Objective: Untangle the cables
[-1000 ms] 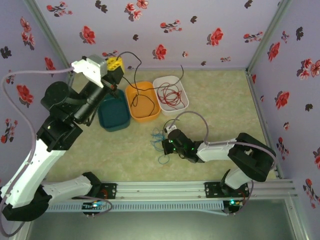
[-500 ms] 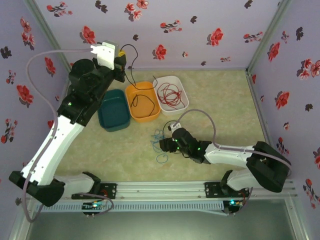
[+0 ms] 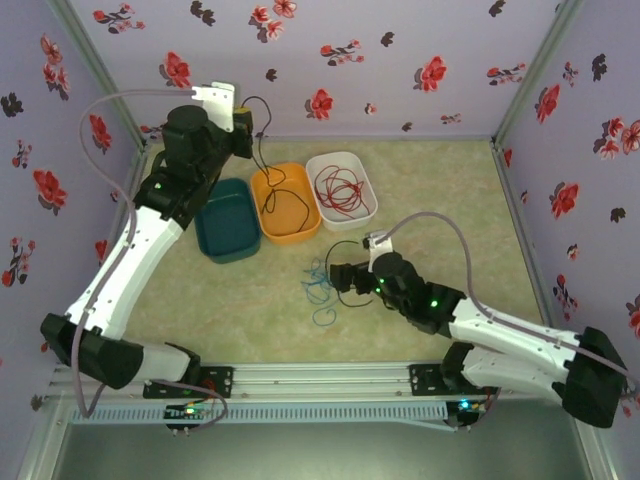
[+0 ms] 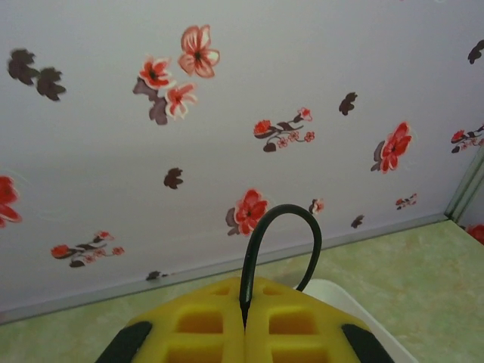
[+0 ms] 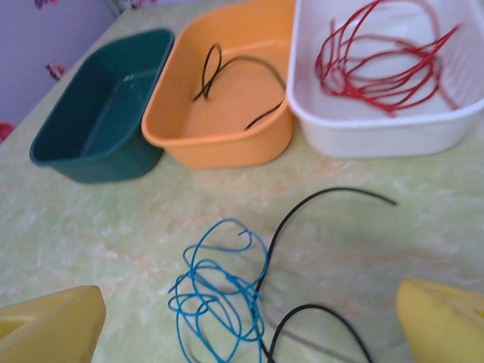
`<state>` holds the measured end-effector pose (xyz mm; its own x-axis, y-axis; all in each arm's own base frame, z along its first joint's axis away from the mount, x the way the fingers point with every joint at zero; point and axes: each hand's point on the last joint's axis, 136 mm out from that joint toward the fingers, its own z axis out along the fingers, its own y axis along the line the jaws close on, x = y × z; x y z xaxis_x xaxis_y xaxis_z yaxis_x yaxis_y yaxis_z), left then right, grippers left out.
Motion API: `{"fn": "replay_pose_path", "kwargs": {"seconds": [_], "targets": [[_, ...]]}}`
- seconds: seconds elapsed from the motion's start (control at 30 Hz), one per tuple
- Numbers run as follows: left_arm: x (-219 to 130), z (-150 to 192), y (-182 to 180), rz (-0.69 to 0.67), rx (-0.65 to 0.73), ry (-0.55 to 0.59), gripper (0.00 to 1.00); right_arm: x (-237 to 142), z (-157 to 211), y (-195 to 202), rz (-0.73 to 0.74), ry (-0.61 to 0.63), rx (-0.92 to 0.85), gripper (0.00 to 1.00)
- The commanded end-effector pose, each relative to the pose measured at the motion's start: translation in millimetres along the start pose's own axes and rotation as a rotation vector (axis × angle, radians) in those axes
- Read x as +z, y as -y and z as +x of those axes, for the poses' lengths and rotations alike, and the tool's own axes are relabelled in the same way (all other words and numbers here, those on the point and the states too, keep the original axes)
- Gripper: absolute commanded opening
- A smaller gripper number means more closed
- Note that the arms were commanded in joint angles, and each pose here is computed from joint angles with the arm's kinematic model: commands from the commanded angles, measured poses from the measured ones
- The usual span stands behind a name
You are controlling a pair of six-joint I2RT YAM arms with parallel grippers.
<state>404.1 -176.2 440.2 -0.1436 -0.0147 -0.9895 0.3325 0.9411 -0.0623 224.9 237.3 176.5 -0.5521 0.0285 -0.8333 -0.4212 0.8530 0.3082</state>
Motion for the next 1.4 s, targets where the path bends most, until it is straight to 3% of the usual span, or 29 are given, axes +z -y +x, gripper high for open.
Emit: {"fn": "replay_pose_path", "kwargs": {"seconds": [0.0,0.63,1.37], "targets": [[9,16,0,0.005,-0.055,-0.046,0.0,-14,-17,21,0.121,0.049,0.012,0.99],[84,140,-8,-0.065,-0.035,-0.375,0.0,-27,-22,40,0.22,0.065,0.032,0.99],[158,266,-2,0.15,-0.046,-0.729,0.0,-24,-15,51,0.311,0.007,0.022,0.99]]}}
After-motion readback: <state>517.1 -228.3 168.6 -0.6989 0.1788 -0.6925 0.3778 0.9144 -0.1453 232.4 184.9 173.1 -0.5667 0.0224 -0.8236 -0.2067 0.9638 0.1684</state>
